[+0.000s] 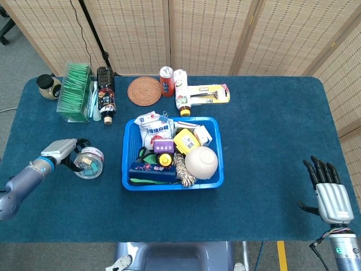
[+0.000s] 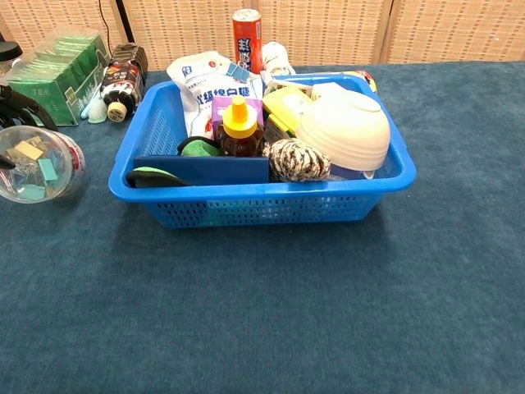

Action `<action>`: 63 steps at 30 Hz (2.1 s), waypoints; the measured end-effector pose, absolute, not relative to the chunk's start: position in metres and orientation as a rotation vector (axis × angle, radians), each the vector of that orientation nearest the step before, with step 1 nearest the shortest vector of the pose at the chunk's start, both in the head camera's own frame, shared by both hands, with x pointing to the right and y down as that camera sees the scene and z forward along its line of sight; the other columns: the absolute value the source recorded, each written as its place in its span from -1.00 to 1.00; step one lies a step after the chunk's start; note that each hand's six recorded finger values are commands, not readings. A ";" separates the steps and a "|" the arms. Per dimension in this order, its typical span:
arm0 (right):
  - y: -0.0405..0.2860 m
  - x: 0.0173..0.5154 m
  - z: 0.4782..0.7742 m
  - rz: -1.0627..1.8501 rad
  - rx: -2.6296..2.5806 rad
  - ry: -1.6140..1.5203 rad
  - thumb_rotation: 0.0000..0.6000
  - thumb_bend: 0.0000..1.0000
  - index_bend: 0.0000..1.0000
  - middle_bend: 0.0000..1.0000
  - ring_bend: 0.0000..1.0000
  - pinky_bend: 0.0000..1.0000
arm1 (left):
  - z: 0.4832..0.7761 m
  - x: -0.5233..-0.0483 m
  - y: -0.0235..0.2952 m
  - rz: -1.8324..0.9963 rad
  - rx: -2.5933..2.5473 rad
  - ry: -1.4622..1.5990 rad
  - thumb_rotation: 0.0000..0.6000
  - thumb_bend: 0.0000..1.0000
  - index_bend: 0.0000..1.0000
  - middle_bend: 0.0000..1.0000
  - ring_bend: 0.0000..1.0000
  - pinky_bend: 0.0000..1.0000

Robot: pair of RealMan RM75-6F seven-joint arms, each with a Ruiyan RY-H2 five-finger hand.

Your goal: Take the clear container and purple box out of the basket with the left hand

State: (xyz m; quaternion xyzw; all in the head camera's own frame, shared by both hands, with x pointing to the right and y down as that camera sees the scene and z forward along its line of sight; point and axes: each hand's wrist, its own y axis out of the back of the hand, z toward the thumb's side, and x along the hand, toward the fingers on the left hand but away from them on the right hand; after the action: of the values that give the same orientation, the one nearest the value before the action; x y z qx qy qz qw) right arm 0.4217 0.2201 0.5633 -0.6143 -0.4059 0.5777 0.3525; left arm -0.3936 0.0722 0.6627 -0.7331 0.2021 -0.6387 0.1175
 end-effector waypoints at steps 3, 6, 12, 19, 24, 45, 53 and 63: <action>0.220 0.421 0.564 1.495 -1.589 -1.047 1.00 -1.00 -1.00 -1.00 -1.00 -1.00 | 0.668 -0.393 0.073 -1.860 -2.147 0.586 1.00 -0.31 -0.92 -0.68 -0.76 -0.46; 0.220 0.421 0.564 1.497 -1.592 -1.045 1.00 -1.00 -1.00 -1.00 -1.00 -1.00 | 0.667 -0.393 0.070 -1.840 -2.129 0.594 1.00 -0.33 -1.00 -1.00 -1.00 -0.74; 0.221 0.421 0.565 1.498 -1.597 -1.043 1.00 -1.00 -1.00 -1.00 -1.00 -1.00 | 0.663 -0.395 0.067 -1.820 -2.091 0.614 1.00 -0.33 -1.00 -1.00 -1.00 -0.89; 0.220 0.421 0.563 1.491 -1.599 -1.051 1.00 -1.00 -1.00 -1.00 -1.00 -1.00 | 0.649 -0.396 0.061 -1.765 -2.072 0.684 1.00 -0.35 -1.00 -1.00 -1.00 -0.91; 0.220 0.421 0.562 1.489 -1.603 -1.054 1.00 -1.00 -1.00 -1.00 -1.00 -1.00 | 0.635 -0.389 0.055 -1.662 -2.036 0.723 1.00 -0.38 -1.00 -1.00 -1.00 -0.92; 0.218 0.424 0.558 1.478 -1.609 -1.083 1.00 -1.00 -1.00 -1.00 -1.00 -1.00 | 0.598 -0.278 0.056 -1.229 -1.940 0.576 1.00 -0.49 -1.00 -1.00 -1.00 -0.95; 0.215 0.430 0.557 1.483 -1.608 -1.106 1.00 -1.00 -1.00 -1.00 -1.00 -1.00 | 0.612 -0.226 0.059 -1.179 -1.910 0.493 1.00 -0.49 -1.00 -1.00 -1.00 -0.95; 0.214 0.432 0.558 1.490 -1.610 -1.111 1.00 -1.00 -1.00 -1.00 -1.00 -1.00 | 0.640 -0.182 0.061 -1.169 -1.869 0.469 1.00 -0.49 -1.00 -1.00 -1.00 -0.95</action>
State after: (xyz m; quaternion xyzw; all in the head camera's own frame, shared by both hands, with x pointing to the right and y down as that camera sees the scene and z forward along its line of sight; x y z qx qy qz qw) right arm 0.4322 0.2138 0.5576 -0.6170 -0.4259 0.5709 0.3345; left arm -0.1823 0.0606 0.6396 -0.7488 0.1878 -0.4684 0.4296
